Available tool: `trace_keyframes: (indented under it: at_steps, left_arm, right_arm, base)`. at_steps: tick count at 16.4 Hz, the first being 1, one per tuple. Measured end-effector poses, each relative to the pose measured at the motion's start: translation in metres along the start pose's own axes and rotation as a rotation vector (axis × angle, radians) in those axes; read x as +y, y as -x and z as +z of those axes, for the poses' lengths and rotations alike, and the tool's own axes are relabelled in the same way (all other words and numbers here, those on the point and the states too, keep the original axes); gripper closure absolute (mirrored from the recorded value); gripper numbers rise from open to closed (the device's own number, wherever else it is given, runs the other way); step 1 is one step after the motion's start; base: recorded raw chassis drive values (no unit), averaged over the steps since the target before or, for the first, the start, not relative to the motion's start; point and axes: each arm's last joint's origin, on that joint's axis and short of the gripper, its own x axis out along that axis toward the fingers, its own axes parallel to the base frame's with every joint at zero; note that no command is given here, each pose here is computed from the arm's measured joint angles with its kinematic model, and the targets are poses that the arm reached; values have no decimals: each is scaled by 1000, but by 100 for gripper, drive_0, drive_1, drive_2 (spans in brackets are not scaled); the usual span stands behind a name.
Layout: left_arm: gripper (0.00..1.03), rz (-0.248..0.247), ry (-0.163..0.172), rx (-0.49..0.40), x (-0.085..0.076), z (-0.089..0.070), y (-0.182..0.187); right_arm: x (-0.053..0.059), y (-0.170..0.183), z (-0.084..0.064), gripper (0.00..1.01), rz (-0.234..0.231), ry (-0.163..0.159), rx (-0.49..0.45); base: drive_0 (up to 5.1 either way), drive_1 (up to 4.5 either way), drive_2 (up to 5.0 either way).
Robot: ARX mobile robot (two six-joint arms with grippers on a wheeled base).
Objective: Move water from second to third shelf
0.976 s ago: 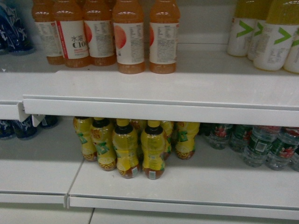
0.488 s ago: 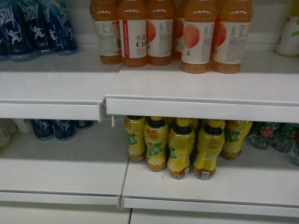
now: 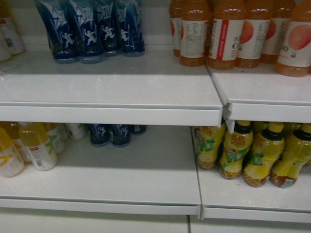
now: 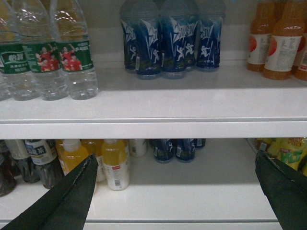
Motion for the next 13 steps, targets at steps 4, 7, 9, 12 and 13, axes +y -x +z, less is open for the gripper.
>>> trace_keyframes:
  at_steps: [4,7,9,12,13]
  left_arm:
    - [5,0,0,0,0,0,0]
    - [5,0,0,-1,0,0,0]
    - [5,0,0,0,0,0,0]
    - [5,0,0,-2,0,0,0]
    - [5,0,0,-1,0,0,0]
  right_arm:
    - [0,0,0,59,0,1,-1]
    - [0,0,0,59,0,0,-1]
    - [0,0,0,59,0,1,-1]
    - [0,0,0,59,2,1,-1]
    - [0,0,0,59,2,0,0]
  base:
    - [-462,219,219]
    - [-462,219,219]
    - [-462,219,219]
    - [-462,219,219]
    - [-462,219,219]
